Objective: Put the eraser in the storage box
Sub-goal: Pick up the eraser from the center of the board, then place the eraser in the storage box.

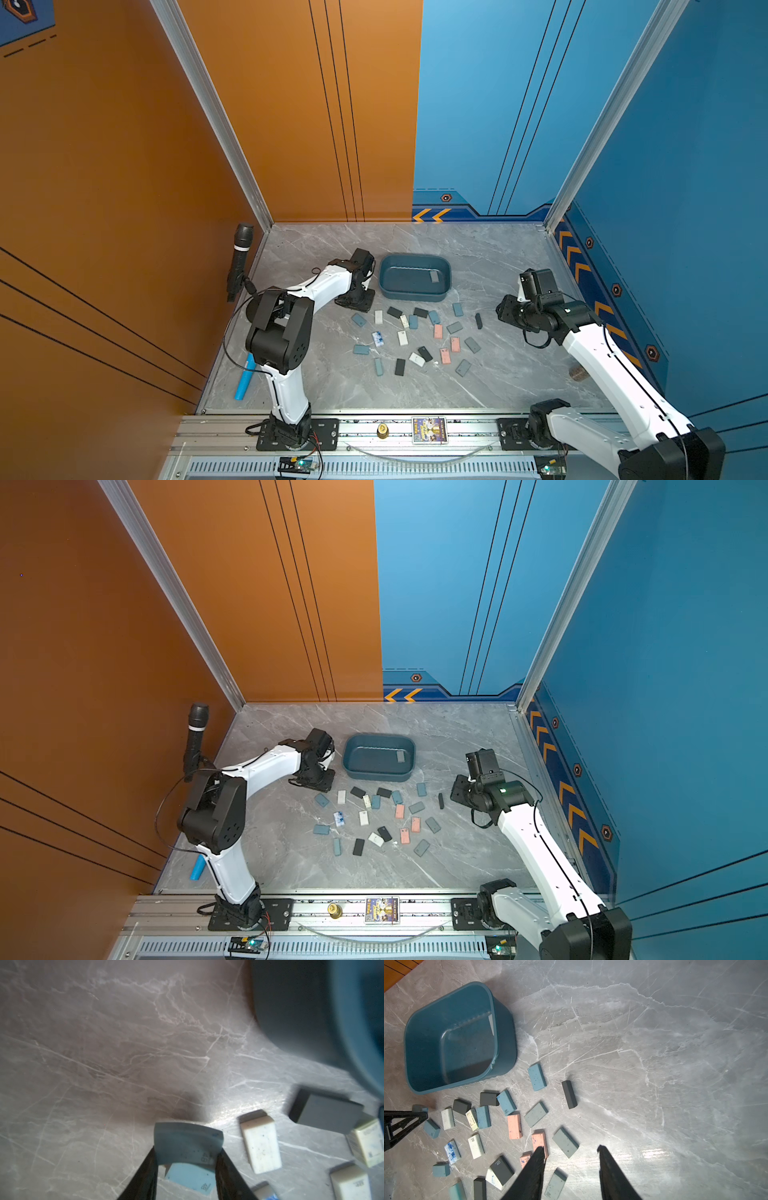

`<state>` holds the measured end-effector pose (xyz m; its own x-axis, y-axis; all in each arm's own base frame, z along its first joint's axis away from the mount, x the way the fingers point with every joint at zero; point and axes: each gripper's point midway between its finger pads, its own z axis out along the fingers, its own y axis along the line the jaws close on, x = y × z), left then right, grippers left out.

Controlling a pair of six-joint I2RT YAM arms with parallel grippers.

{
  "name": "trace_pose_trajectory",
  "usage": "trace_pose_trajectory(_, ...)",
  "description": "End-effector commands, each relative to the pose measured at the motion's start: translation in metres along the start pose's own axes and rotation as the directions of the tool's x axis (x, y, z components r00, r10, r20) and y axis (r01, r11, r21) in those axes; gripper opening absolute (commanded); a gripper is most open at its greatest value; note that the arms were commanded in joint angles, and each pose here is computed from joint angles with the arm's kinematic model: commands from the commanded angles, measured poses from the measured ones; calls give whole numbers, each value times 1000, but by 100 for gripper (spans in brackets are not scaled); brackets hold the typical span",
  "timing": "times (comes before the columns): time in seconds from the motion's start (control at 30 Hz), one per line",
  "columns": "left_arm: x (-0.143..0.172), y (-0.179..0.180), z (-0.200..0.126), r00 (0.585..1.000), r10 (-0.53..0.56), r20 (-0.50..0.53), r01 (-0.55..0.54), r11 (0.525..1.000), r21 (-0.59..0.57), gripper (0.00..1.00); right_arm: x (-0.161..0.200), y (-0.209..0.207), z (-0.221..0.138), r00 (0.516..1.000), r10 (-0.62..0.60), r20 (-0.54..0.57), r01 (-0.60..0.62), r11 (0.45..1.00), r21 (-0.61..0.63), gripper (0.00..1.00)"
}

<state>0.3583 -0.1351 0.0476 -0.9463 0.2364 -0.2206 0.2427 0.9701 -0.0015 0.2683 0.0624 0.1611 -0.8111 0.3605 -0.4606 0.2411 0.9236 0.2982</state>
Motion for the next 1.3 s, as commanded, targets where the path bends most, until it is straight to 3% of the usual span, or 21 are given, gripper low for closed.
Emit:
trace_pose_trajectory(0.0, -7, -3, -22, 998, -10, 56, 10, 1000, 13, 43, -1, 1, 0, 1000, 22, 6, -22, 1000, -12, 45)
trace_pose_trajectory(0.33, -29, -16, -71, 982, -39, 187, 27, 997, 66, 43, -2, 4, 1, 1000, 23, 1, -23, 1000, -21, 44)
trace_pose_trajectory(0.67, -73, -61, -122, 946, -47, 320, -7, 986, 166, 43, -2, 6, 6, 1000, 22, -8, -22, 999, -29, 44)
trace_pose_trajectory(0.87, -101, -86, -111, 946, -65, 316, 3, 981, 192, 44, -6, 7, 7, 1000, 21, 2, -21, 999, -33, 44)
trace_pose_trajectory(1.27, -143, -108, -43, 955, -119, 271, 91, 989, 113, 44, -7, 8, 12, 1000, 16, -18, -17, 999, -41, 44)
